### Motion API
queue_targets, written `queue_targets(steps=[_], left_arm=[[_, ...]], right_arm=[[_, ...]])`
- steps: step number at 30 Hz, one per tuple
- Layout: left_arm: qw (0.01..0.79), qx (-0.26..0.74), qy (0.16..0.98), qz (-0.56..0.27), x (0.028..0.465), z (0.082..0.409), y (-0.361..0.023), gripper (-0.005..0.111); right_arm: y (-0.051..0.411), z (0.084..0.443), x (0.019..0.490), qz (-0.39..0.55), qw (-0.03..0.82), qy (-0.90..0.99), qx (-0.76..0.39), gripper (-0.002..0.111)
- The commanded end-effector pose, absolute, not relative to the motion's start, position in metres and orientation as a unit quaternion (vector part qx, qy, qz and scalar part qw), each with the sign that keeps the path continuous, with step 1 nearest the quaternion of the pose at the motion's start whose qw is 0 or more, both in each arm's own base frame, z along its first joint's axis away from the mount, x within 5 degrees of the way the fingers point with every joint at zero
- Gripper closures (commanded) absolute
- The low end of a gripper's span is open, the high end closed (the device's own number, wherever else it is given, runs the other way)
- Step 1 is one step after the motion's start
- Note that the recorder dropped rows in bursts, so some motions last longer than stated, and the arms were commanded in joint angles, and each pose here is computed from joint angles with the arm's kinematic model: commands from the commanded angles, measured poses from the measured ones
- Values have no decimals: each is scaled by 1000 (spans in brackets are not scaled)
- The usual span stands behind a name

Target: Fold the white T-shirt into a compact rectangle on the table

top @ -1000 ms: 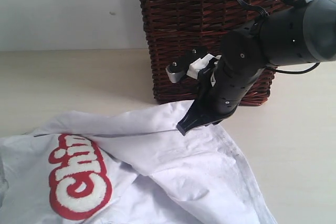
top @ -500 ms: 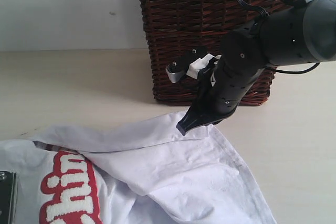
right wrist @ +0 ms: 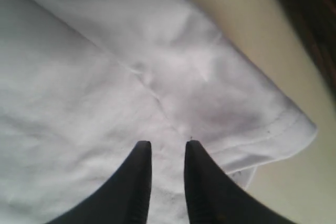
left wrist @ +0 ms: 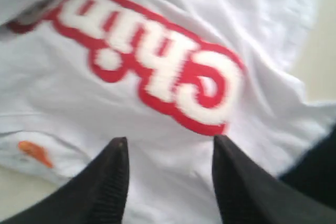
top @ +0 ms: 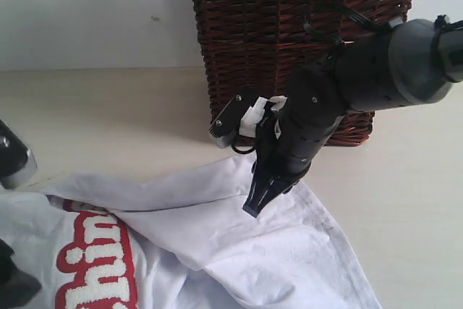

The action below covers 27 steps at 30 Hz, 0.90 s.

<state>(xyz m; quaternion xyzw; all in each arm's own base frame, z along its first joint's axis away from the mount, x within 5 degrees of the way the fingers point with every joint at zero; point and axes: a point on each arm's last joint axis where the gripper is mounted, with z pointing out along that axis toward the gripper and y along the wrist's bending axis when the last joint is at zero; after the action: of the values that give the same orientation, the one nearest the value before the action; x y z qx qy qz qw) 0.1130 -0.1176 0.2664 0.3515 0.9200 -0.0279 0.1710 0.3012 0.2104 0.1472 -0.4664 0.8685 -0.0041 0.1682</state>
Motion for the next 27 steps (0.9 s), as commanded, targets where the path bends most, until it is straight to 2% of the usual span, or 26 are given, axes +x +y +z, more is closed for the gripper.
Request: queue_targets(steps=[1, 4, 6, 10, 15, 19, 23, 27], left_arm=[[159, 296, 941, 45, 128, 250, -116, 85], [115, 300, 945, 57, 135, 229, -128, 100], [92, 299, 948, 54, 140, 215, -138, 106], [59, 289, 955, 27, 150, 179, -162, 107], [15, 287, 956, 60, 162, 134, -171, 107], [-1, 266, 962, 68, 162, 108, -163, 107], [-45, 251, 962, 100, 145, 87, -138, 107], [-37, 215, 967, 131, 145, 82, -123, 107]], right_arm=[[207, 134, 301, -22, 144, 869, -473, 83], [207, 131, 301, -24, 141, 868, -475, 83], [207, 131, 301, -22, 140, 873, -467, 83], [206, 133, 299, -23, 132, 879, -458, 83], [204, 147, 297, -22, 143, 888, -437, 83], [203, 163, 296, -18, 164, 886, -434, 83], [202, 174, 295, -15, 181, 883, -432, 84], [203, 174, 296, -14, 187, 882, -433, 84]])
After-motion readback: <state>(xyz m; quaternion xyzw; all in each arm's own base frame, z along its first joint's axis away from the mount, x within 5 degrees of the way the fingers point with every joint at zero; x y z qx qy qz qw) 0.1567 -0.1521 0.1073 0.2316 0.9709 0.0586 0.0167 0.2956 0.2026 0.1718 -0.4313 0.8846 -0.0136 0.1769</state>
